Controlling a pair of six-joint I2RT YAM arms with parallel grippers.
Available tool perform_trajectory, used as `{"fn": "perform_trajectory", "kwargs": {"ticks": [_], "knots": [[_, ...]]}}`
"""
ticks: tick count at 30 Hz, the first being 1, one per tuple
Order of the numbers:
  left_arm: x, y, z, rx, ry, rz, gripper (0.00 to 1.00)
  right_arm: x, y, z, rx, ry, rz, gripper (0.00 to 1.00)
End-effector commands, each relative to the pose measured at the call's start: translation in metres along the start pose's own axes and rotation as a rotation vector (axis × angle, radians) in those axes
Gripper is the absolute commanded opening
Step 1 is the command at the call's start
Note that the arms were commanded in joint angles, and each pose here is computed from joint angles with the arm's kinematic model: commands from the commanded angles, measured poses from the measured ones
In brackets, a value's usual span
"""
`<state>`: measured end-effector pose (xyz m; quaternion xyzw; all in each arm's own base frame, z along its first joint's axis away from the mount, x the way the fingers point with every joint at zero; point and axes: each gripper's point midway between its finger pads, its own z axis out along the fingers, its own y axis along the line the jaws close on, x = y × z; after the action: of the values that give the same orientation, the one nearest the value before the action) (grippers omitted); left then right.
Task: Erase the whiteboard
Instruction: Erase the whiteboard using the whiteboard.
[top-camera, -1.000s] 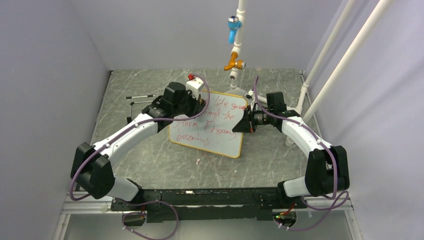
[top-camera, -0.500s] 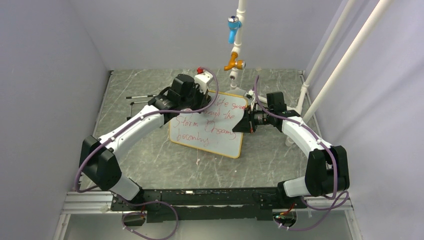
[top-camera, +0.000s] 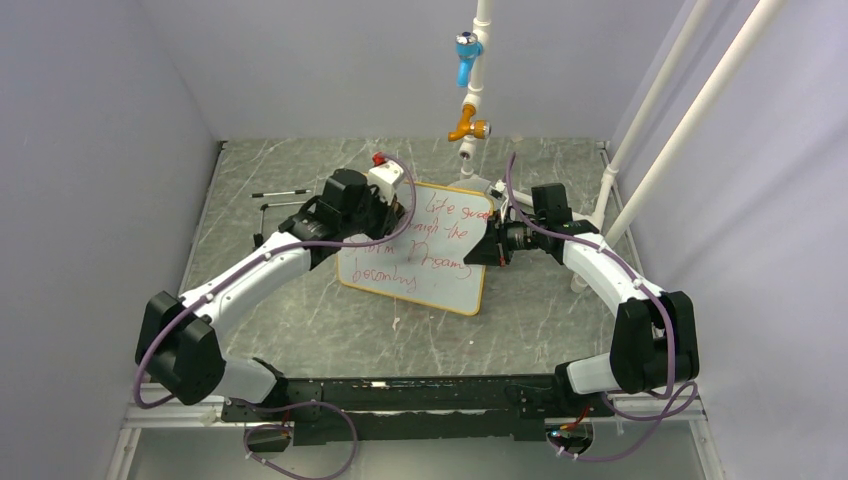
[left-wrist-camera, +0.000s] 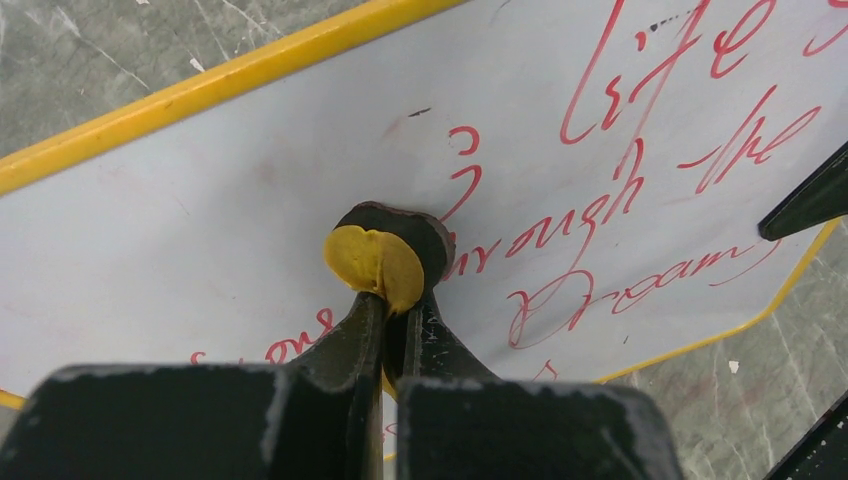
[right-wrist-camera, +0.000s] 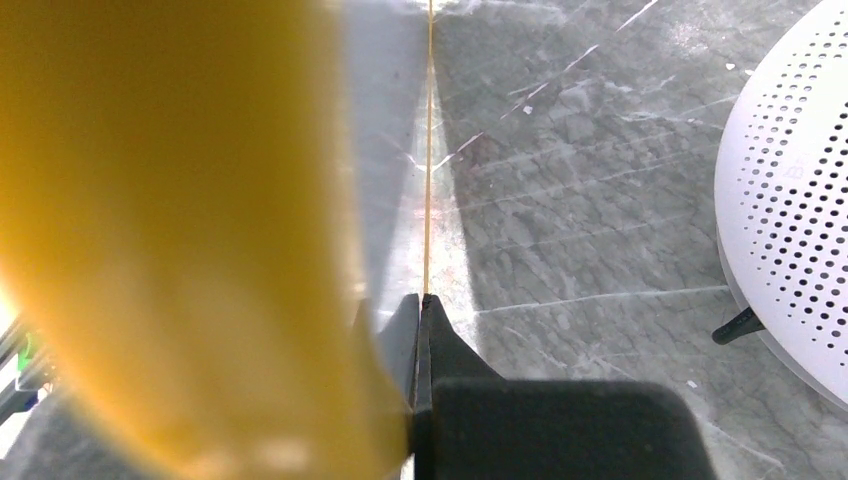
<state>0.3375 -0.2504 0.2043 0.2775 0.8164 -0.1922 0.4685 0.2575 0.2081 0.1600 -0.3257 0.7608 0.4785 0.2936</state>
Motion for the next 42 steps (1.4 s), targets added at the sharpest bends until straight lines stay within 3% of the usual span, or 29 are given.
{"fn": "perform_trajectory", "kwargs": {"ticks": [1,9,22,35,42], "knots": [[-0.038,-0.005,0.003,0.037,-0.092,0.015,0.00,-0.008,0.008,0.002,-0.018,-0.002,-0.121,0.00],[-0.072,-0.031,0.019,0.095,-0.124,0.027,0.00,-0.009,0.007,0.002,-0.014,-0.002,-0.122,0.00],[-0.016,0.024,-0.014,-0.062,-0.089,-0.024,0.00,-0.008,0.008,0.003,-0.019,0.001,-0.121,0.00],[-0.089,-0.047,0.010,0.067,-0.175,0.004,0.00,-0.009,0.009,0.002,-0.016,0.002,-0.130,0.00],[-0.072,-0.020,0.009,-0.071,-0.127,0.001,0.00,-0.010,0.010,0.002,-0.017,-0.001,-0.135,0.00]]}}
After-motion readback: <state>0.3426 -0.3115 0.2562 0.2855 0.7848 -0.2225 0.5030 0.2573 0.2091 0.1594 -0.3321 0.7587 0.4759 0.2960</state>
